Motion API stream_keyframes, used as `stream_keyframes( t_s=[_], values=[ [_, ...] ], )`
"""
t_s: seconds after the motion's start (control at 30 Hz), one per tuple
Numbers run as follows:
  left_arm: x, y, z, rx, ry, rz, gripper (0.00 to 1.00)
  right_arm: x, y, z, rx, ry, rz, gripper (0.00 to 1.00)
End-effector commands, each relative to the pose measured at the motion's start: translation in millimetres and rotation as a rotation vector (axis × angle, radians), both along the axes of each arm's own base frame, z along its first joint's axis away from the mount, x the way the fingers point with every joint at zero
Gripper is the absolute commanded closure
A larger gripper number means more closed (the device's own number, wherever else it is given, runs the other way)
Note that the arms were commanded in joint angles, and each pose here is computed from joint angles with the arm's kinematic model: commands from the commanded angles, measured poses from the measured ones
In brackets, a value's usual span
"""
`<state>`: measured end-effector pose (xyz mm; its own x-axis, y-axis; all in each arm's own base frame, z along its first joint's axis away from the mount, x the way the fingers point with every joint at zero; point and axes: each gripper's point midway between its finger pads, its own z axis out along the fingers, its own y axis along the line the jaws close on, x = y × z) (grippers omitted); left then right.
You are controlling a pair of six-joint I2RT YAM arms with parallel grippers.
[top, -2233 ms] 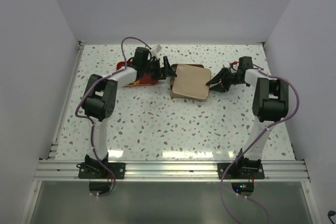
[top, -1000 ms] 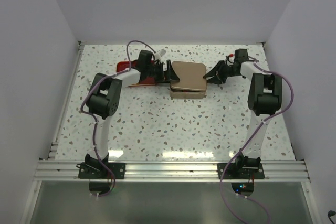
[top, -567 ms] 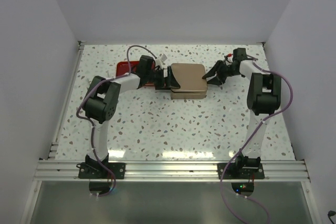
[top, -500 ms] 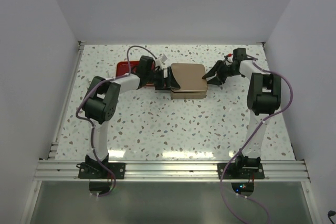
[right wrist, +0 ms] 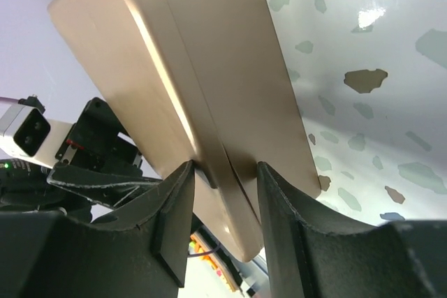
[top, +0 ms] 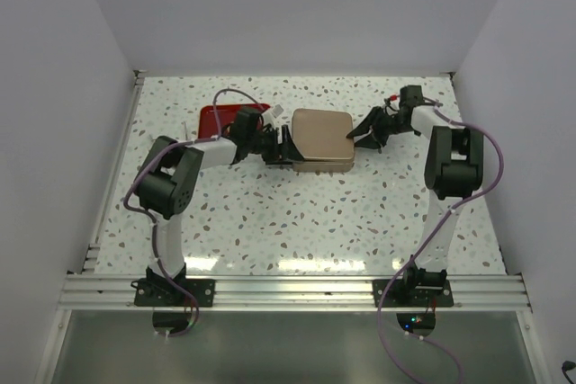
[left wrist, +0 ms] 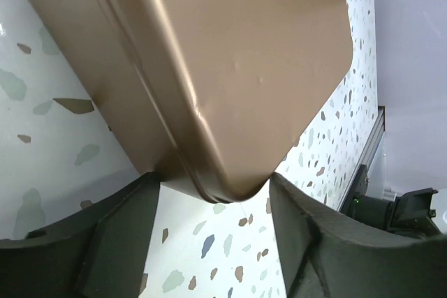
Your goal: Pack the cookies
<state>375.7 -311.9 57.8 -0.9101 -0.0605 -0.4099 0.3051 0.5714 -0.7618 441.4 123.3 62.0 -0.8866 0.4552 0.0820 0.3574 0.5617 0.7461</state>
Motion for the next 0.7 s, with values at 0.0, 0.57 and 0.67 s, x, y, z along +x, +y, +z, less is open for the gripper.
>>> stream_keyframes(
  t_s=[0.0, 0.57, 0.67],
  values=[
    [-8, -2, -2, -0.009, -0.006, -0.004, 0.37, -24, -2, -11, -0.067, 0.057, 0.021, 0.58],
    [-11, 0, 67, -0.056, -0.143, -0.030, 0.20, -35, -3, -21, -0.090, 0.074, 0.036, 0.63],
    [-4, 6, 100, -0.065, -0.216, -0.015, 0.18, -34, -3, -21, -0.092, 0.073, 0.040, 0.63]
  ],
)
